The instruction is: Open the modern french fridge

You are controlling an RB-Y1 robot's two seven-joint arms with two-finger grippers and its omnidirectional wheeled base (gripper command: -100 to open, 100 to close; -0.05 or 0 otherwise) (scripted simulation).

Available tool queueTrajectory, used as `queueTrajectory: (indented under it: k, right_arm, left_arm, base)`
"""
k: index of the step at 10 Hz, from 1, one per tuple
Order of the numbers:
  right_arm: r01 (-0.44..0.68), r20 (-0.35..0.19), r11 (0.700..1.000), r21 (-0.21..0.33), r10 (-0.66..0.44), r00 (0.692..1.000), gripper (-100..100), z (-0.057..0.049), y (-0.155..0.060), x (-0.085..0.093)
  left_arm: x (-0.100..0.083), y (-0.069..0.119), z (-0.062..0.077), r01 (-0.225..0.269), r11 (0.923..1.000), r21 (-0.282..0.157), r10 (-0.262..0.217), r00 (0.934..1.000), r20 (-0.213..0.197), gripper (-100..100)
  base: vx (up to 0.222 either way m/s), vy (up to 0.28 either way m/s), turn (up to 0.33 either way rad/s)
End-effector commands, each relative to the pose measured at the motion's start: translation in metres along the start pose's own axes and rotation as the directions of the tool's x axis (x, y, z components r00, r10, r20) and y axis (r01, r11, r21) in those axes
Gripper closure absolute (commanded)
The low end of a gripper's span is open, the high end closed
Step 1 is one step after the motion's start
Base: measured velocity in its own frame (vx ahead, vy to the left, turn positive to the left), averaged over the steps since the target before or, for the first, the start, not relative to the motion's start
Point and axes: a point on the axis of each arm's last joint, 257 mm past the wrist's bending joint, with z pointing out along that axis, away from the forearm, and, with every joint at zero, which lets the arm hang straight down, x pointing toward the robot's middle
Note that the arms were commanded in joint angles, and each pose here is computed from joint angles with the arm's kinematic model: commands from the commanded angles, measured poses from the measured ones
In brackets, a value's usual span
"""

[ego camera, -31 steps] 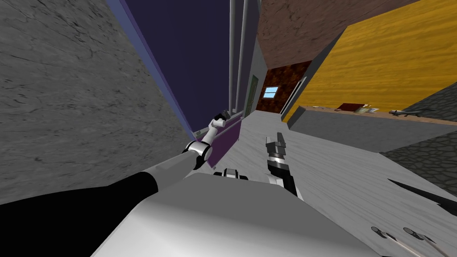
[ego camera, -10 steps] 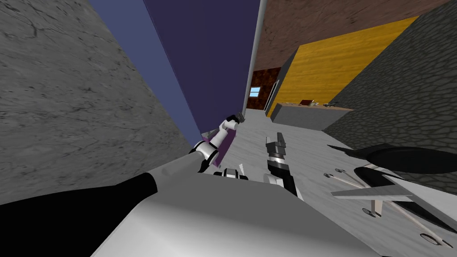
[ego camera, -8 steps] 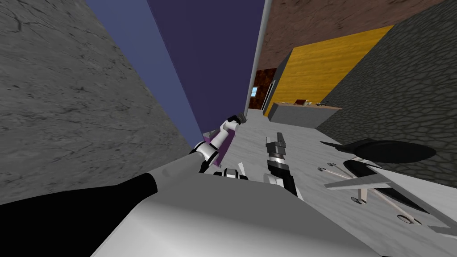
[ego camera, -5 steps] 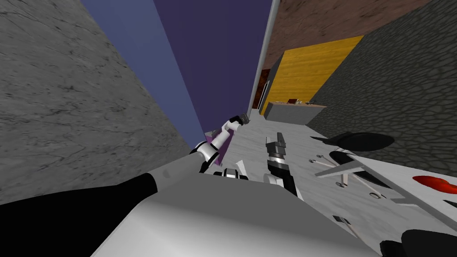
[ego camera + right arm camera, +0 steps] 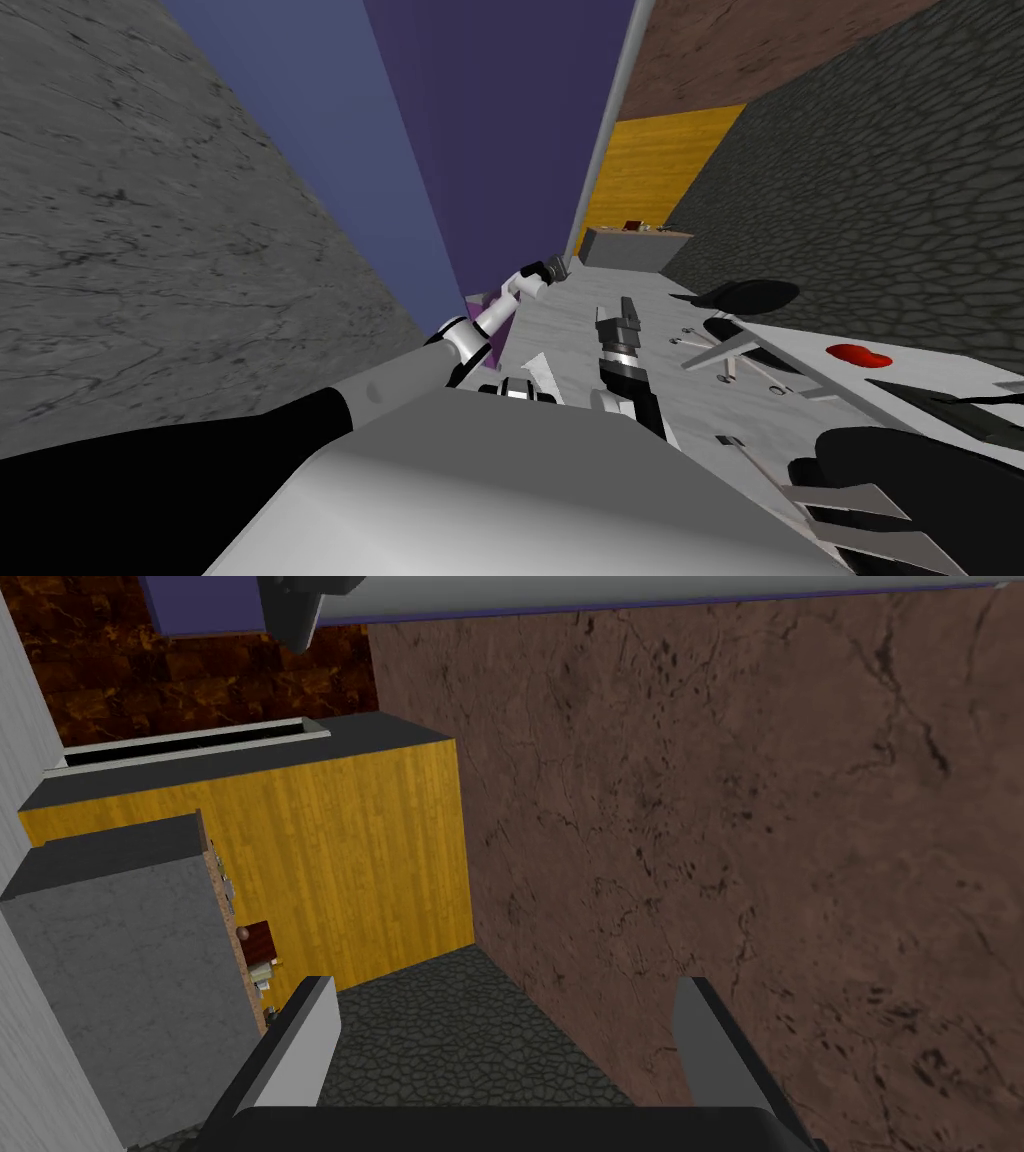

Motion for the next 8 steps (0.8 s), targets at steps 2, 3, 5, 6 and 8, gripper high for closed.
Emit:
queueTrajectory:
  k: [2, 3, 5, 6, 8]
  right_arm:
    - [0.0, 0.0, 1.0, 0.0, 0.0, 1.0, 0, 0.0, 0.0, 0.0]
    - [0.0, 0.0, 1.0, 0.0, 0.0, 1.0, 0, 0.0, 0.0, 0.0]
    - [0.0, 0.0, 1.0, 0.0, 0.0, 1.0, 0, 0.0, 0.0, 0.0]
    - [0.0, 0.0, 1.0, 0.0, 0.0, 1.0, 0, 0.0, 0.0, 0.0]
    - [0.0, 0.0, 1.0, 0.0, 0.0, 1.0, 0, 0.0, 0.0, 0.0]
  left_arm:
    - [0.04, 0.023, -0.003, -0.003, 0.9991, -0.042, 0.0, 0.9973, -0.074, 100]
    - [0.049, 0.029, -0.004, -0.005, 0.9985, -0.055, 0.0, 0.9958, -0.092, 100]
    - [0.062, 0.024, -0.002, -0.003, 0.997, -0.077, -0.005, 0.9945, -0.105, -100]
    - [0.067, 0.021, -0.002, -0.003, 0.9968, -0.08, -0.006, 0.994, -0.109, -100]
    - [0.077, 0.015, -0.003, -0.004, 0.9962, -0.087, -0.006, 0.993, -0.118, -100]
  base:
    - [-0.082, 0.178, -0.206]
    - [-0.085, 0.198, -0.237]
    - [-0.075, 0.108, -0.057]
    - [-0.02, -0.045, 0.102]
    - [0.025, -0.052, 0.1]
